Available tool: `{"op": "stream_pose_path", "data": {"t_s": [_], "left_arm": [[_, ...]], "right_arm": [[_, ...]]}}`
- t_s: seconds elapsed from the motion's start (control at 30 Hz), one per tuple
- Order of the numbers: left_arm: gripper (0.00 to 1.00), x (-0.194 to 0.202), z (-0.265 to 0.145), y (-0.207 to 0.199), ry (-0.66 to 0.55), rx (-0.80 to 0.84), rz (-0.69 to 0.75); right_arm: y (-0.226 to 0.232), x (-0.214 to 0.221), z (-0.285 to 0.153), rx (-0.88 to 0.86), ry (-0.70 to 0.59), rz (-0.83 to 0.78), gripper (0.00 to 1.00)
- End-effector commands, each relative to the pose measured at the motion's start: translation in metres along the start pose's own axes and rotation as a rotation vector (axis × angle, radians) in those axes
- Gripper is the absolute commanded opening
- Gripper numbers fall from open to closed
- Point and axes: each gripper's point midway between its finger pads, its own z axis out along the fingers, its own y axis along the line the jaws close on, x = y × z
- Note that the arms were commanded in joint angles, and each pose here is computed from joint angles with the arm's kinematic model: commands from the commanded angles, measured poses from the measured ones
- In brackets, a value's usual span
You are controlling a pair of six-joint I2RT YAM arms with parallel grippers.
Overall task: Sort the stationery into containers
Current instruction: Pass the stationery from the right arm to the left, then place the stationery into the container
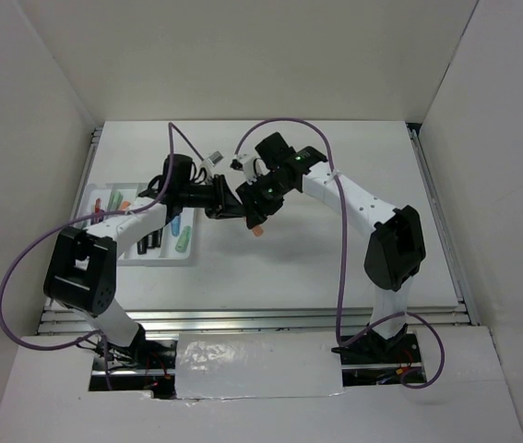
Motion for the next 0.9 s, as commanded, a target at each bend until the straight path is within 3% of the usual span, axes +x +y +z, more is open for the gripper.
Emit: {"op": "stream_pose_path", "data": {"t_s": [0.0,0.2,0.3,0.33,0.47,0.6,0.87], "left_arm": [[0.12,-0.001,-0.019,0.004,-0.036,-0.013,0.031],[0.04,-0.025,-0.082,0.061,-0.182,-0.197,0.002],[0.00,-0.029,-0.106,0.083,-0.186,-0.346,0.064],[0.00,-0.040,-0.115,0.083,-0.188,-0.387,0.148],[0.02,-0.042,-0.141,0.108,-0.090,-0.619,0.210],[0.05,-0.062,-0.163,0.117,-0.103,-0.770,0.260],[0.05,-0.056,-0.166,0.135,0.010,-0.881,0.291]], "right_arm": [[0.010,-0.032,-0.022,0.000,-0.115,-0.037,0.54],[0.005,-0.016,-0.051,-0.044,-0.162,0.019,0.63],[0.001,-0.006,-0.068,-0.120,-0.183,0.071,0.65],[-0.006,-0.001,-0.076,-0.134,-0.186,0.098,0.65],[-0.012,0.021,-0.080,-0.211,-0.150,0.161,0.65],[-0.016,0.040,-0.083,-0.262,-0.135,0.217,0.65],[-0.027,0.053,-0.090,-0.275,-0.155,0.286,0.66]]}}
